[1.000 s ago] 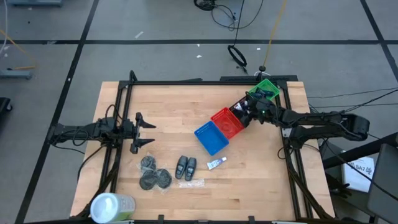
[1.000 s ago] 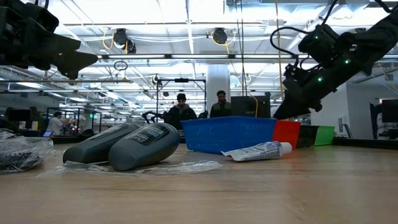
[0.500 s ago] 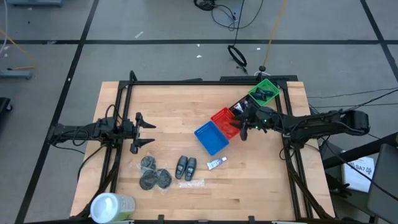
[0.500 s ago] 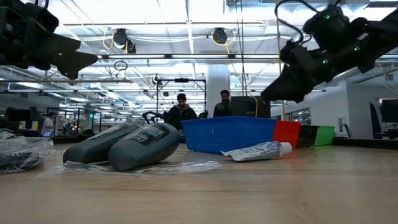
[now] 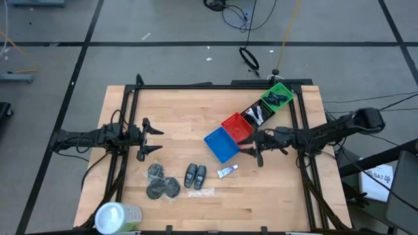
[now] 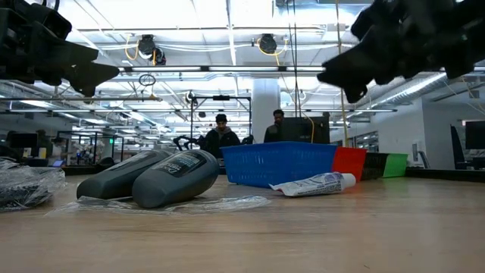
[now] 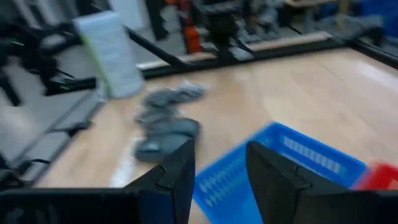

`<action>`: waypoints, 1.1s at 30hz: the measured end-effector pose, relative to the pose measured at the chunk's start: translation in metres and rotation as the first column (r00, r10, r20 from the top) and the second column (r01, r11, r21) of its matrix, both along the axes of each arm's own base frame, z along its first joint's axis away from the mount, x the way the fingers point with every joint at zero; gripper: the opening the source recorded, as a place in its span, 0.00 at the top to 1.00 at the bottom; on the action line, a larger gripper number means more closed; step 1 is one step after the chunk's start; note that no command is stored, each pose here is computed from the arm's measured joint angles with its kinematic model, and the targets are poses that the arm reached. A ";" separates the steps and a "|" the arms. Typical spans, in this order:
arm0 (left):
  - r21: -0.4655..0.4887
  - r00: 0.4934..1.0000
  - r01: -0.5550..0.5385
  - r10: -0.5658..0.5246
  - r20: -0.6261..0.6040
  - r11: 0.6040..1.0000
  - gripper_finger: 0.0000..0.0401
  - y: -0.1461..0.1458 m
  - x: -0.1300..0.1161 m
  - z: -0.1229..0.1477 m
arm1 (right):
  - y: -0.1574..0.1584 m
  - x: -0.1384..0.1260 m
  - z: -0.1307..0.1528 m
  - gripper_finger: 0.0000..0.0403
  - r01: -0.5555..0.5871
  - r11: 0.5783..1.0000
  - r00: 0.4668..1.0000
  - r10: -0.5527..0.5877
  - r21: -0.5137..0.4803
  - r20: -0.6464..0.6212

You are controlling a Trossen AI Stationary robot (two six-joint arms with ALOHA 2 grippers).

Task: Pick & Place Travel size toiletries
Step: Put the toothpaste into the black bin

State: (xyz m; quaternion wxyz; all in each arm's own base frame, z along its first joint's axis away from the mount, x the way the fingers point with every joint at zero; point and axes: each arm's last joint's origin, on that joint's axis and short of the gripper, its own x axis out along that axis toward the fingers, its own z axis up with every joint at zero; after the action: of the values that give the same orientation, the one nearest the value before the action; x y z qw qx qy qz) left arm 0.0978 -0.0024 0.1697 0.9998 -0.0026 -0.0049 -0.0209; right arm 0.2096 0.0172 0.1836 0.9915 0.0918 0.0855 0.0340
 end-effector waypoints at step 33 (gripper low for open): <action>0.000 1.000 0.000 0.000 0.000 1.000 0.30 0.000 0.000 0.000 | 0.087 0.052 0.018 0.43 -0.189 0.962 0.958 0.137 -0.199 -0.251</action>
State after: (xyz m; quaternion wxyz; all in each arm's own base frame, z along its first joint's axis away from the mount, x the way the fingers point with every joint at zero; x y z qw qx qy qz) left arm 0.0978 -0.0024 0.1697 0.9998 -0.0024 -0.0048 -0.0210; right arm 0.2611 0.1037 0.2017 0.9722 -0.0230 0.2128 0.0953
